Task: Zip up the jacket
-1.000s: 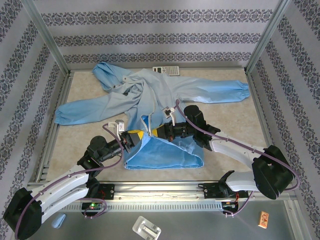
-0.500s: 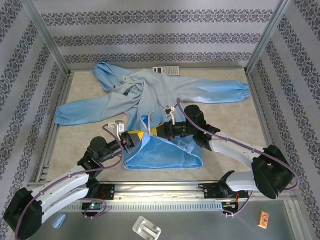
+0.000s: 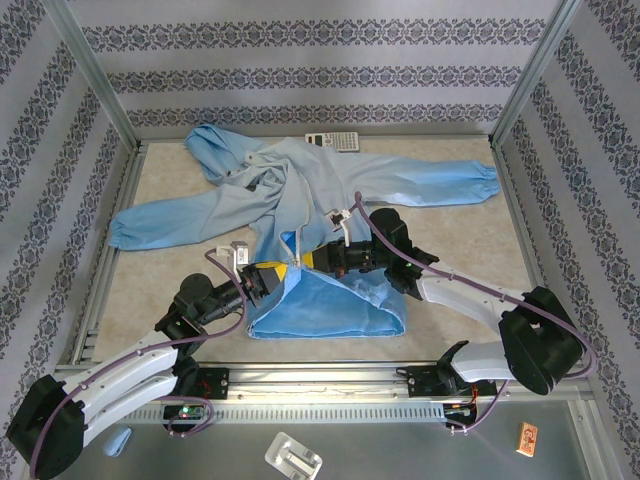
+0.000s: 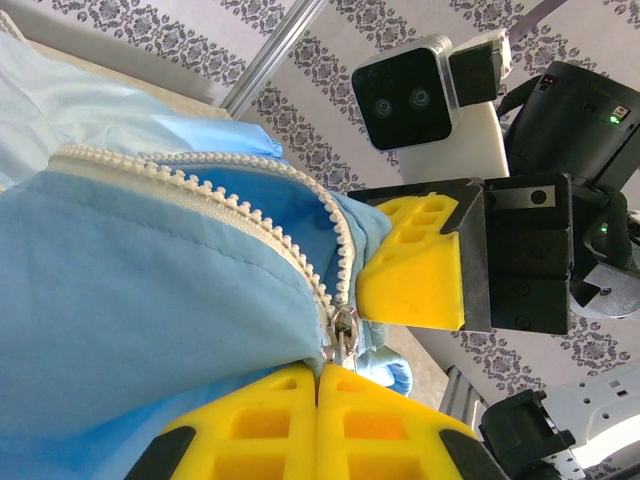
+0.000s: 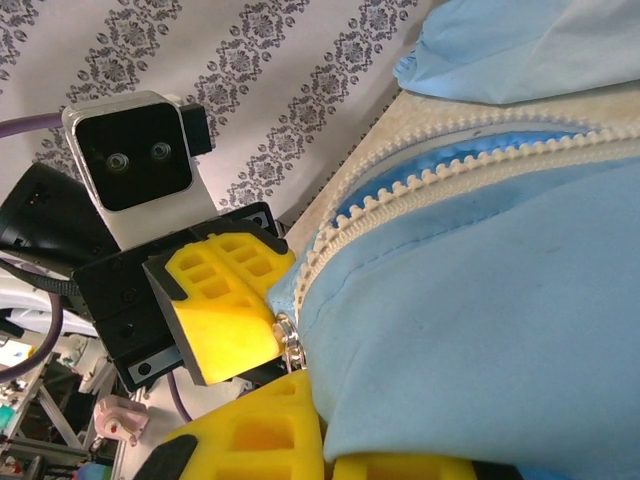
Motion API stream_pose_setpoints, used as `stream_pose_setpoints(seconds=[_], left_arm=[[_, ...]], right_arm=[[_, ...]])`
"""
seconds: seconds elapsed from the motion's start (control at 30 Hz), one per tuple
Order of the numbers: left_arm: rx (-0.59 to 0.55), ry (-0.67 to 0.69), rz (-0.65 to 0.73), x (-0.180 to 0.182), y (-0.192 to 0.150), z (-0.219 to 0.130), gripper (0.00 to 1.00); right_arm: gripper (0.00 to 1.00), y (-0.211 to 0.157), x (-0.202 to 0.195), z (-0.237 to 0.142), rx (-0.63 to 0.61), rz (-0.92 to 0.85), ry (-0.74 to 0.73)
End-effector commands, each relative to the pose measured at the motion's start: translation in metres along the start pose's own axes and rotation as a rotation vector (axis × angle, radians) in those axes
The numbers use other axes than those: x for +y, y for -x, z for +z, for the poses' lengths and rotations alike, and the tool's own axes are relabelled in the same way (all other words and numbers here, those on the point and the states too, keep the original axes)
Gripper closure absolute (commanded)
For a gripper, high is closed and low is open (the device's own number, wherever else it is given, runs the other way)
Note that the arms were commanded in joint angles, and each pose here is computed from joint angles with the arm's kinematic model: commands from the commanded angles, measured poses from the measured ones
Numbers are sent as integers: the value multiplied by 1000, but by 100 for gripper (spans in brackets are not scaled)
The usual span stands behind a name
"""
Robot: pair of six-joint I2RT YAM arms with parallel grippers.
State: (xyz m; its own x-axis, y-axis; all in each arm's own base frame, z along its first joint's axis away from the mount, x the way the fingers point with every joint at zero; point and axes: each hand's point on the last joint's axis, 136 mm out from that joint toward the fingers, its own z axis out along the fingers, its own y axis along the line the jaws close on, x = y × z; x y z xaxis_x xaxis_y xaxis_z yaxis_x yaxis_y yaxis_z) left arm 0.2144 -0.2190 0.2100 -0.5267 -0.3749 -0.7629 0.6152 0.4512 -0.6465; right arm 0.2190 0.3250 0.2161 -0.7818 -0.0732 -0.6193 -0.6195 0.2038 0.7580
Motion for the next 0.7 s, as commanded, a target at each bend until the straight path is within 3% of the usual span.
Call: stream_pose_setpoints(seconds=[0.0, 0.3, 0.67], left_arm=[[5, -70, 11, -15, 4, -1, 100], [68, -68, 16, -16, -6, -2, 100], [260, -30, -32, -15, -27, 1, 100]], right_arm=[[100, 11, 5, -1, -31, -34, 28], [100, 8, 1, -3, -10, -13, 20], [100, -12, 0, -5, 91, 48, 59]])
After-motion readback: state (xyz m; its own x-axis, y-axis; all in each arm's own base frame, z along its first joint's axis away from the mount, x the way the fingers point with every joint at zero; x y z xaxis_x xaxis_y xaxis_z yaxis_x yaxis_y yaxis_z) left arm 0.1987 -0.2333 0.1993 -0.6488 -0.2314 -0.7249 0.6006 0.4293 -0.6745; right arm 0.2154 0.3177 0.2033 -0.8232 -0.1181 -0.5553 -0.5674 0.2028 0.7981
